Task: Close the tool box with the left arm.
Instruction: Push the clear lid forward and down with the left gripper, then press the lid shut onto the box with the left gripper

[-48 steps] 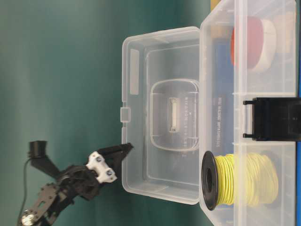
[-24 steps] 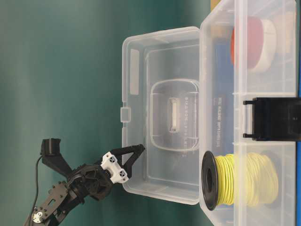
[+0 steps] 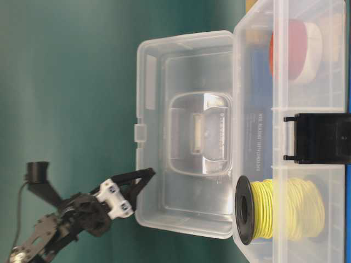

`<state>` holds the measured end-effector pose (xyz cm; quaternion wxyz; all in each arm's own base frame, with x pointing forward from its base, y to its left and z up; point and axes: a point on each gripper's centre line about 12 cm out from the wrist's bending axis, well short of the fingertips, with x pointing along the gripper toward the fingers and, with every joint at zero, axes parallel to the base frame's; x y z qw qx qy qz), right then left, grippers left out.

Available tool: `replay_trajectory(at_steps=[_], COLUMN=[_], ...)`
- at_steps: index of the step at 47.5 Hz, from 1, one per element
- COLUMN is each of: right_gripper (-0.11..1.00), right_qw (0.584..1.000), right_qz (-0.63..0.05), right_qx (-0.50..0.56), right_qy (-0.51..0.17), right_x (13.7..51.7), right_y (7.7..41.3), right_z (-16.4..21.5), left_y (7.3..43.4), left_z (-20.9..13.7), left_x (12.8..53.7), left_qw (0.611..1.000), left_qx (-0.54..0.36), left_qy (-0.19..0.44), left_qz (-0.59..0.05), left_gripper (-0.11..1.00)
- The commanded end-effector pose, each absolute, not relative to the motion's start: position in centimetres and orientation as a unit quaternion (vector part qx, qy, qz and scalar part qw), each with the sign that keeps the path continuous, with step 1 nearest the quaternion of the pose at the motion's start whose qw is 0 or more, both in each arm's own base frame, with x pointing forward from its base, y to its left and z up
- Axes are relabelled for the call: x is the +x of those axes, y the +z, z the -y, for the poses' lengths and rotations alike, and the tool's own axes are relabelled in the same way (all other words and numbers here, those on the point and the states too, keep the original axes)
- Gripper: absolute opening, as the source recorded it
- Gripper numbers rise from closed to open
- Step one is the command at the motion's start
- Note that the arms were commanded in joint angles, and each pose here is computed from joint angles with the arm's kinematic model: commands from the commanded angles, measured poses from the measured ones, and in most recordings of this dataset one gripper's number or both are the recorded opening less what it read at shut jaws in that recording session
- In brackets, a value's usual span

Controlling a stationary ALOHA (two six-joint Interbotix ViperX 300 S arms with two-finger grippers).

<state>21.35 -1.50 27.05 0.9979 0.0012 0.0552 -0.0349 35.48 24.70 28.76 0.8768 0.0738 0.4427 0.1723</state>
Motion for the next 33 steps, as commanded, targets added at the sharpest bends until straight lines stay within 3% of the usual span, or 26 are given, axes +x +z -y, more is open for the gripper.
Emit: replay_trajectory(at_steps=[1, 19, 33], right_gripper=[0.00, 0.00, 0.00], right_qw=[0.998, 0.998, 0.998], right_qz=[-0.051, -0.050, -0.051], right_qx=[0.000, 0.000, -0.001], right_qy=[-0.036, -0.037, -0.036], right_x=[21.5, 21.5, 21.5], right_y=[27.4, 27.4, 27.4], right_z=[1.5, 1.6, 1.6], left_y=[29.5, 30.5, 29.4], left_z=[-21.4, -14.0, -7.2], left_x=[36.4, 35.7, 34.6], left_qw=[0.881, 0.887, 0.887], left_qx=[0.077, 0.050, 0.077], left_qy=[0.139, 0.092, 0.018], left_qz=[-0.446, -0.449, -0.454], left_gripper=[0.91, 0.91, 0.91])
